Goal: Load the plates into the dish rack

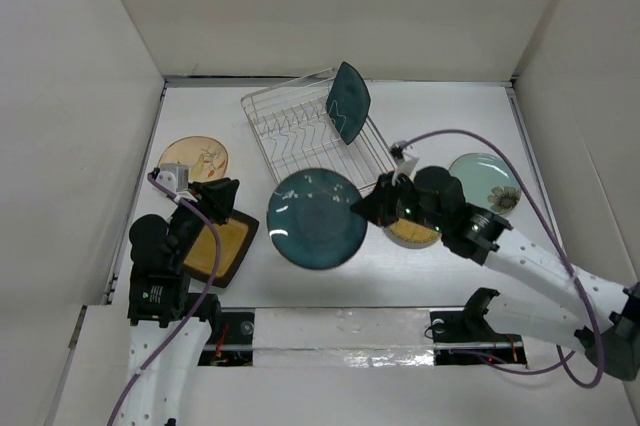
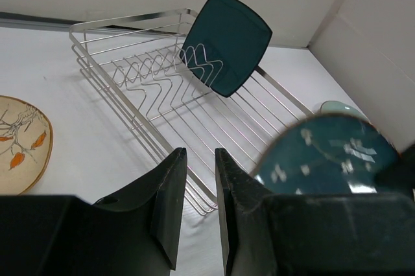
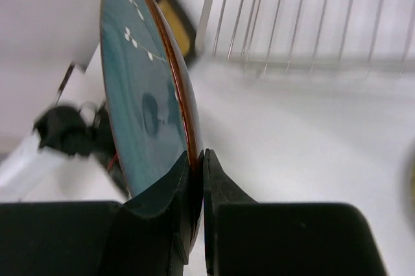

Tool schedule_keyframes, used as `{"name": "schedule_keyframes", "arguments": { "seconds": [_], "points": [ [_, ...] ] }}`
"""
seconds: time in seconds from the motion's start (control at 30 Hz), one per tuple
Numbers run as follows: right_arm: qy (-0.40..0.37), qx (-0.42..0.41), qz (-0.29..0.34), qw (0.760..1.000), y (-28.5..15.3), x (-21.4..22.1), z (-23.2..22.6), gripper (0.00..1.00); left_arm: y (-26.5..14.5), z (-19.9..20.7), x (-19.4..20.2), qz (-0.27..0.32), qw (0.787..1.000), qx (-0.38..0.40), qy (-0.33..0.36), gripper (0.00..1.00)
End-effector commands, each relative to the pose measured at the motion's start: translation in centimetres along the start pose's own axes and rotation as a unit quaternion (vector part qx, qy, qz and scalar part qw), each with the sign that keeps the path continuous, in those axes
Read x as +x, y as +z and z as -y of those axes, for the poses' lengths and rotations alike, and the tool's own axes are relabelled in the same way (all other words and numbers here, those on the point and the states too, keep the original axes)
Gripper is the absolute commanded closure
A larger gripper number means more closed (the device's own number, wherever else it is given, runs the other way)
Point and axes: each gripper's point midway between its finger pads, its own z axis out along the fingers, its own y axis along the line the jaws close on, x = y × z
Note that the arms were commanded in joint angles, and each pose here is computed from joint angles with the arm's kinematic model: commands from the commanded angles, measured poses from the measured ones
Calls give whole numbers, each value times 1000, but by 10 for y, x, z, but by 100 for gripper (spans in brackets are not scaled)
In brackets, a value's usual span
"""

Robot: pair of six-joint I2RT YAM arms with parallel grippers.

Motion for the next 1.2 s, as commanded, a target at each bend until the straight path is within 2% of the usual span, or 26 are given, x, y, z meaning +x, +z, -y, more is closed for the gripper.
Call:
{"name": "schedule_keyframes", "arguments": {
  "seconds": [0.0, 0.1, 0.2, 0.3, 0.33, 0.47, 0.53, 0.77, 0.97, 1.17],
  "points": [
    [-62, 42, 244, 967, 4, -156, -19, 100, -3, 8, -18, 29, 999, 12, 14, 78],
    [-94, 85, 329, 936, 8, -222, -15, 100, -4, 9, -19, 32, 999, 14, 15, 78],
    [-118, 152, 375, 907, 16, -278, 3, 100, -3, 10, -18, 29, 999, 18, 15, 78],
    [-145, 203, 407, 879, 13, -326, 17, 100, -3, 12, -18, 28, 999, 23, 15, 78],
    [-154, 223, 394, 878, 33, -327, 32, 100, -3, 12, -17, 27, 999, 22, 15, 78],
    [-186, 276, 400, 854, 49, -354, 51, 100, -2, 11, -15, 24, 999, 22, 13, 78],
    [-208, 310, 385, 844, 57, -360, 66, 100, -1, 11, -15, 22, 999, 23, 13, 78],
    [-226, 347, 351, 840, 96, -352, 83, 100, 2, 11, -13, 15, 1000, 24, 11, 78],
    [-223, 362, 319, 847, 124, -329, 103, 100, 3, 9, -10, 10, 1000, 23, 9, 78],
    [-234, 387, 276, 848, 160, -286, 114, 100, 3, 9, -10, 11, 1000, 22, 9, 78]
  ]
}}
